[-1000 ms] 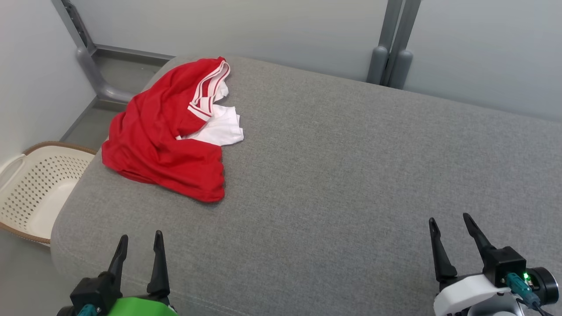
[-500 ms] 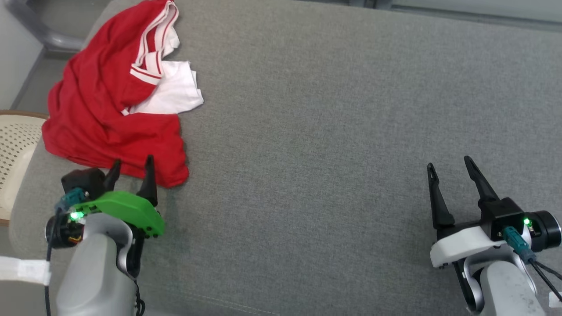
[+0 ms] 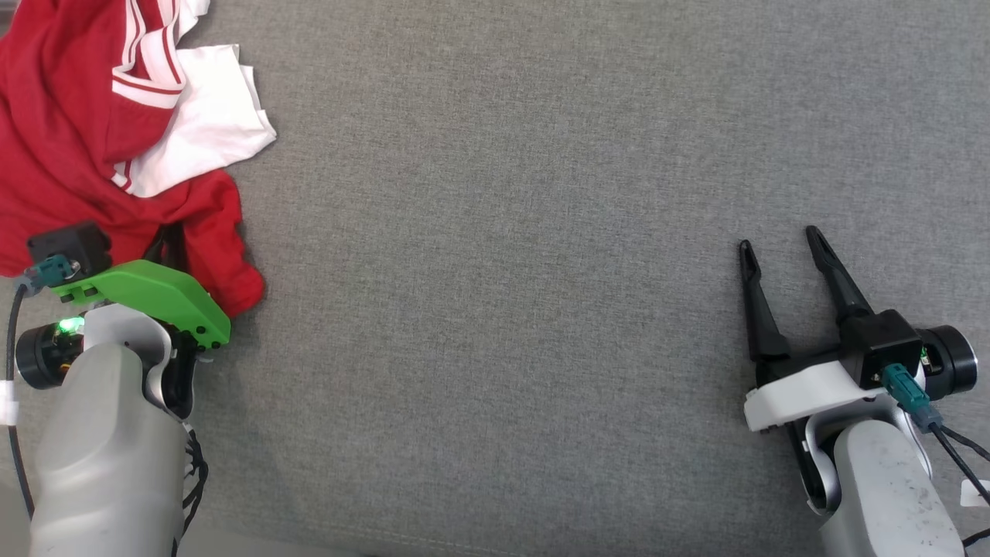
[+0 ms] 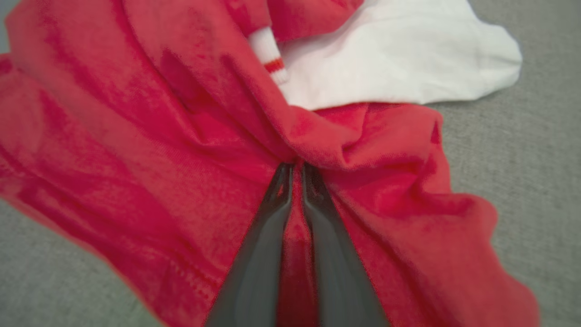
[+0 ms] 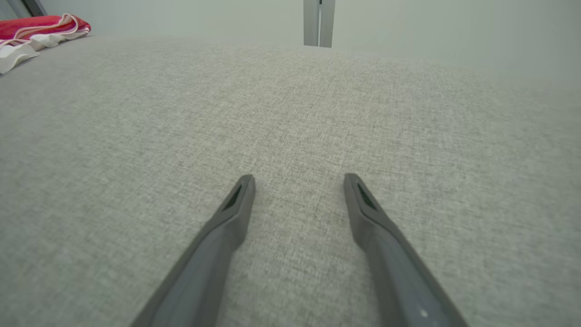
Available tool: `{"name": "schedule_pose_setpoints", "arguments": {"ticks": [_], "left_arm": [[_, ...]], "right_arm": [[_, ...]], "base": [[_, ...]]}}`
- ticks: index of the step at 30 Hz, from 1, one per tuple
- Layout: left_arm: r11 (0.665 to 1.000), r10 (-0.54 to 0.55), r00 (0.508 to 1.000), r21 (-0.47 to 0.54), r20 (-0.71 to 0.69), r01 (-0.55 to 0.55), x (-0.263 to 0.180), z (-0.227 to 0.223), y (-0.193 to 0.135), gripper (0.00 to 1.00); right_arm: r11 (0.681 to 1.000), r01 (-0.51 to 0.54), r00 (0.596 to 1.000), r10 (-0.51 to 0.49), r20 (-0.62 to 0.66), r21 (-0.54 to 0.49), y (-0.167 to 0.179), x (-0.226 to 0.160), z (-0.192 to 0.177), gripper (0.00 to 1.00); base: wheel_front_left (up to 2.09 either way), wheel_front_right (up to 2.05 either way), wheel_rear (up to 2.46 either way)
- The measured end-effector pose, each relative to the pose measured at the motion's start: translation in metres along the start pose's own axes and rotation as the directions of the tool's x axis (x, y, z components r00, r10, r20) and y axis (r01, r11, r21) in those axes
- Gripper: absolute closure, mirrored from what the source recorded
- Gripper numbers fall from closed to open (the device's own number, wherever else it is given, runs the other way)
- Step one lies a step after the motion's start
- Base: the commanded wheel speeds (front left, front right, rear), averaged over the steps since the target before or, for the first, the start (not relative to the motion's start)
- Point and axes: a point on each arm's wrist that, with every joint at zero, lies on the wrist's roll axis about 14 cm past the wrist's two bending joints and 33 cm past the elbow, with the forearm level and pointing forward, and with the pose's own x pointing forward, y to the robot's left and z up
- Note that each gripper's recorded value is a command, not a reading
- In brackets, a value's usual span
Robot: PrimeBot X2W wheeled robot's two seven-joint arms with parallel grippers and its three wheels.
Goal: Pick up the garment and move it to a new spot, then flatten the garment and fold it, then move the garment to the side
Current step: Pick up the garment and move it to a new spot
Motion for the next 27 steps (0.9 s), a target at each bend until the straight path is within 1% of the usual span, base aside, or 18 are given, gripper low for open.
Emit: {"name": "schedule_pose_setpoints", "arguments": {"ticks": [4, 6, 8, 10, 12, 15, 17, 19, 20, 24, 27], "left_arm": [[1.0, -0.028, 0.998, 0.005, 0.064, 0.028, -0.004, 0.014, -0.008, 1.0], [0.998, -0.057, 0.994, 0.02, 0.096, 0.055, -0.009, 0.021, -0.016, 1.0], [0.994, -0.106, 0.983, 0.037, 0.147, 0.101, -0.017, 0.035, -0.031, 1.0], [0.987, -0.159, 0.963, 0.058, 0.22, 0.15, -0.027, 0.057, -0.046, 1.0], [0.977, -0.211, 0.928, 0.086, 0.308, 0.193, -0.042, 0.083, -0.059, 1.0], [0.959, -0.284, 0.875, 0.129, 0.392, 0.254, -0.068, 0.109, -0.079, 1.0], [0.935, -0.355, 0.831, 0.167, 0.428, 0.313, -0.087, 0.123, -0.103, 1.0], [0.899, -0.438, 0.772, 0.224, 0.461, 0.376, -0.111, 0.136, -0.132, 1.0], [0.884, -0.467, 0.751, 0.248, 0.466, 0.396, -0.12, 0.139, -0.143, 1.0], [0.793, -0.608, 0.64, 0.339, 0.469, 0.505, -0.165, 0.148, -0.197, 1.0], [0.717, -0.695, 0.542, 0.397, 0.472, 0.574, -0.2, 0.157, -0.234, 1.0]], "right_arm": [[1.0, 0.014, 1.0, -0.014, -0.001, 0.008, -0.003, -0.006, 0.003, 0.0], [1.0, 0.016, 1.0, -0.016, -0.01, 0.012, -0.003, -0.013, 0.003, 0.0], [1.0, 0.01, 1.0, -0.01, -0.015, 0.023, 0.001, -0.02, 0.005, 0.0], [0.999, -0.001, 1.0, 0.001, -0.013, 0.033, 0.006, -0.026, 0.009, 0.0], [0.999, -0.012, 1.0, 0.013, -0.006, 0.042, 0.012, -0.033, 0.014, 0.0], [0.998, -0.02, 1.0, 0.019, 0.01, 0.052, 0.018, -0.045, 0.023, 0.0], [0.998, -0.012, 1.0, 0.011, 0.025, 0.056, 0.017, -0.052, 0.03, 0.0], [0.998, 0.002, 0.999, -0.004, 0.033, 0.057, 0.014, -0.062, 0.034, 0.0], [0.998, 0.01, 0.999, -0.013, 0.038, 0.06, 0.012, -0.066, 0.036, 0.0], [0.995, 0.072, 0.995, -0.076, 0.065, 0.066, -0.005, -0.085, 0.046, 0.0], [0.989, 0.127, 0.989, -0.132, 0.067, 0.073, -0.019, -0.104, 0.047, 0.0]], "base": [[0.0, 0.0, 0.0], [0.0, 0.0, 0.0], [0.0, 0.0, 0.0], [0.0, 0.0, 0.0], [0.0, 0.0, 0.0], [0.0, 0.0, 0.0], [0.0, 0.0, 0.0], [0.0, 0.0, 0.0], [0.0, 0.0, 0.0], [0.0, 0.0, 0.0], [0.0, 0.0, 0.0]]}}
